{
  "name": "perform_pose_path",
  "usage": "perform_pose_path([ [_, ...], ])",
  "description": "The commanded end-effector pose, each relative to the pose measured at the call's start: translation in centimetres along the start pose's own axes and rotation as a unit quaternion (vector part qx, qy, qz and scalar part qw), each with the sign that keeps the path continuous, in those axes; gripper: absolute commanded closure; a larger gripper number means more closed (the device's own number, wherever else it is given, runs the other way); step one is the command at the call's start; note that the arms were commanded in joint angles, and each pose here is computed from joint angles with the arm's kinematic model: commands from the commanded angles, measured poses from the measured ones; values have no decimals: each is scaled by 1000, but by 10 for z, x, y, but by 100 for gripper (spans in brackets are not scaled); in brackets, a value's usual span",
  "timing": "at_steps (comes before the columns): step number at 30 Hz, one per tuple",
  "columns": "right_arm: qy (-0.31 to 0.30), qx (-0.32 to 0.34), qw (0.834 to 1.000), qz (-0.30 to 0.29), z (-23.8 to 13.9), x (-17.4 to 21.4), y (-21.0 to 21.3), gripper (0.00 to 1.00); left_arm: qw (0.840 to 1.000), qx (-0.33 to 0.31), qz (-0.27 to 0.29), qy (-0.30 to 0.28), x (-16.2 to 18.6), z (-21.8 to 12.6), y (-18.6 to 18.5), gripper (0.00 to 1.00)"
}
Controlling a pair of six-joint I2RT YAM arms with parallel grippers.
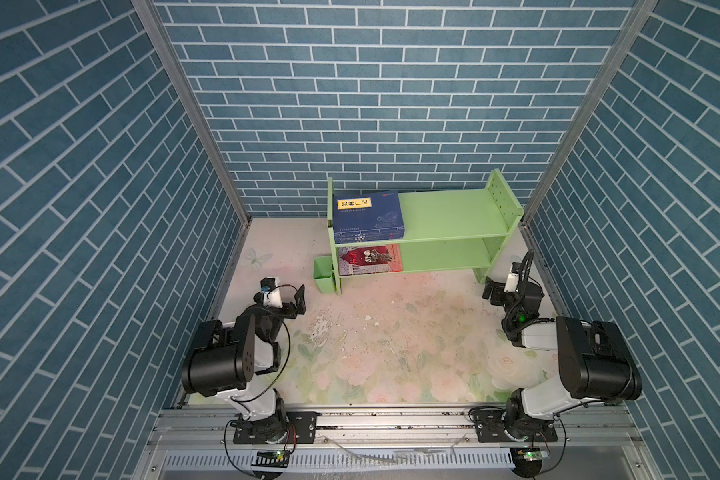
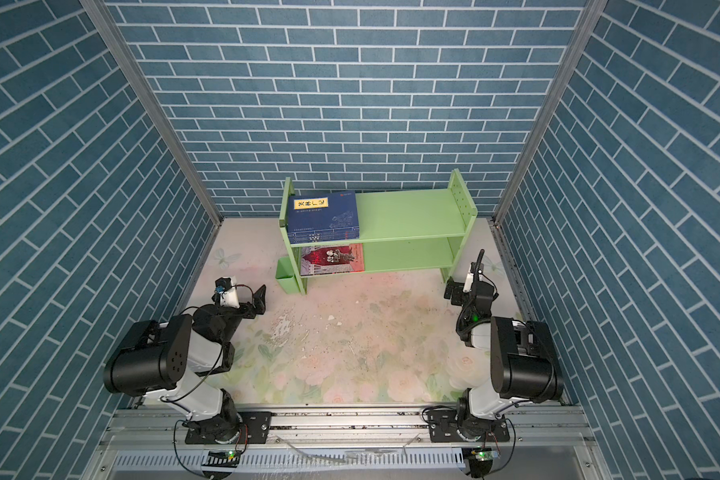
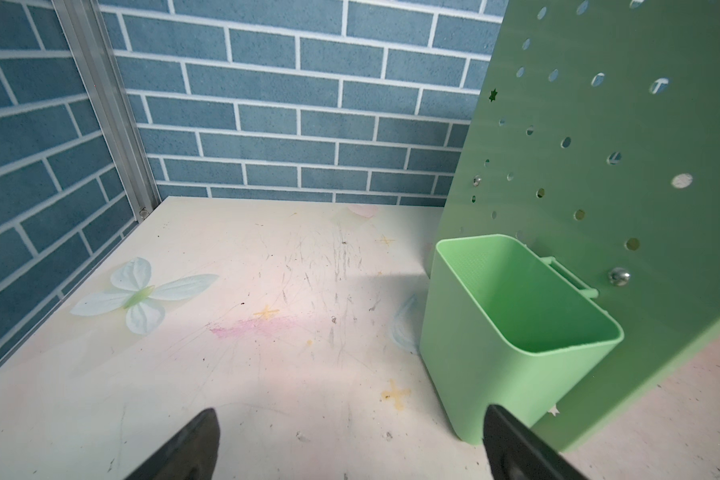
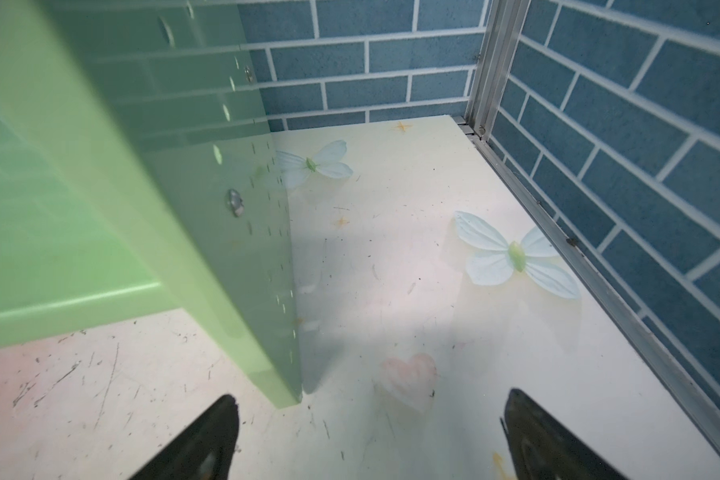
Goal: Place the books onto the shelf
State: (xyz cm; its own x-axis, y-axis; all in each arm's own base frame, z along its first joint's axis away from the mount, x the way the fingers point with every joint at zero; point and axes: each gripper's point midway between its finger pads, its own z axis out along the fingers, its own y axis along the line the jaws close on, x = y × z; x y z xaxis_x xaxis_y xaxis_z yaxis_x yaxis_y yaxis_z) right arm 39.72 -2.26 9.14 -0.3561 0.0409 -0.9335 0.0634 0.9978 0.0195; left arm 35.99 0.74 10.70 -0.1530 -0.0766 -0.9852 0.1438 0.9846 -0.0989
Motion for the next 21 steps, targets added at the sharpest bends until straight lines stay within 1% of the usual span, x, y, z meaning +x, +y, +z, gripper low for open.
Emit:
perform_pose_path([
  [1, 5, -3, 1000, -7, 0, 3, 1, 1, 1000, 0, 7, -9, -5, 3, 0, 0],
  [21, 7, -5, 1000, -9, 0, 5, 1, 1, 1000, 0, 7, -10, -5, 3, 0, 0],
])
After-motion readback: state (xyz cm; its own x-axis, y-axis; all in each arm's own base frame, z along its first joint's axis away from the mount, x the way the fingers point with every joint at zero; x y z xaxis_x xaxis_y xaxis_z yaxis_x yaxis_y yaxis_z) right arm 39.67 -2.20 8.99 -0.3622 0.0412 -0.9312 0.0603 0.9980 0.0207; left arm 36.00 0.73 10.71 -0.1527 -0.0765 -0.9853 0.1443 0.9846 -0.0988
